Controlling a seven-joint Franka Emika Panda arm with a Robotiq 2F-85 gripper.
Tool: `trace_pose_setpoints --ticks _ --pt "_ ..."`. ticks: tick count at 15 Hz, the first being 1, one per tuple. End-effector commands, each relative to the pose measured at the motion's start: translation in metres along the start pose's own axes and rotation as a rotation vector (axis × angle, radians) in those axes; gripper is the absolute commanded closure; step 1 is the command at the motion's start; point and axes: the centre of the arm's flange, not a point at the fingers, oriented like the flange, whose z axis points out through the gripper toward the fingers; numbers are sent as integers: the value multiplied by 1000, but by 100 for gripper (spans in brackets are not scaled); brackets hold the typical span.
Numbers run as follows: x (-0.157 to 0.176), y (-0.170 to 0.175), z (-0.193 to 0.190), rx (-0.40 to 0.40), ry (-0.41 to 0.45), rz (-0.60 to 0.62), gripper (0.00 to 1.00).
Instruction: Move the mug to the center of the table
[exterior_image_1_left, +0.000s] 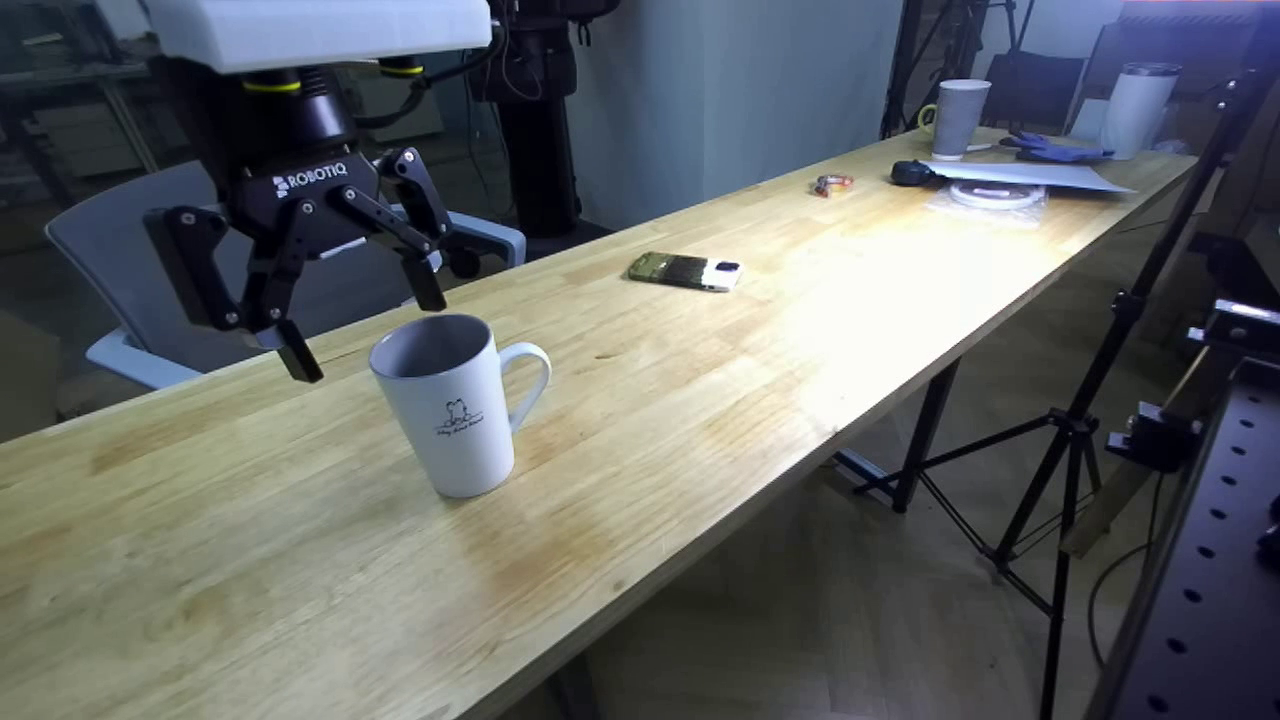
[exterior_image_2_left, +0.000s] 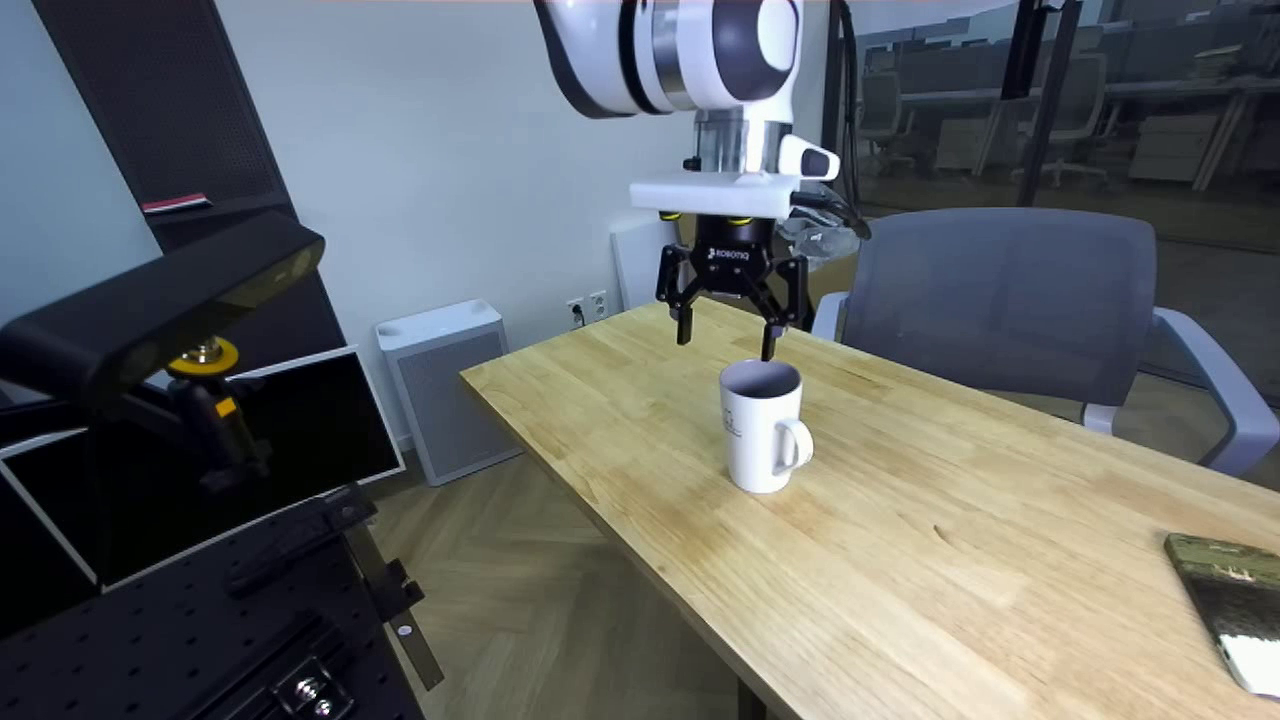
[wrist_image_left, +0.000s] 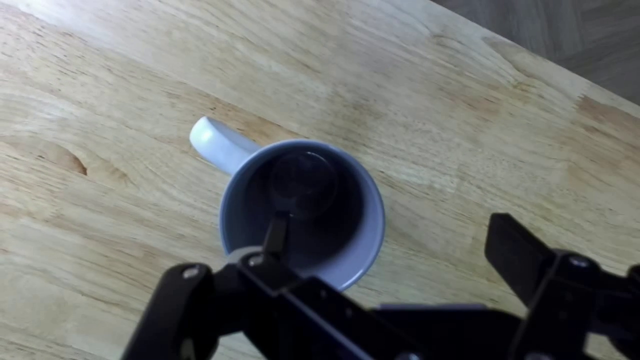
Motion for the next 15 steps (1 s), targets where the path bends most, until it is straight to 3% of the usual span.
trace_pose_setpoints --ticks 1,15 --pt "1 0 1 -2 -1 -1 0" --pt "2 -7 28 -80 10 -9 0"
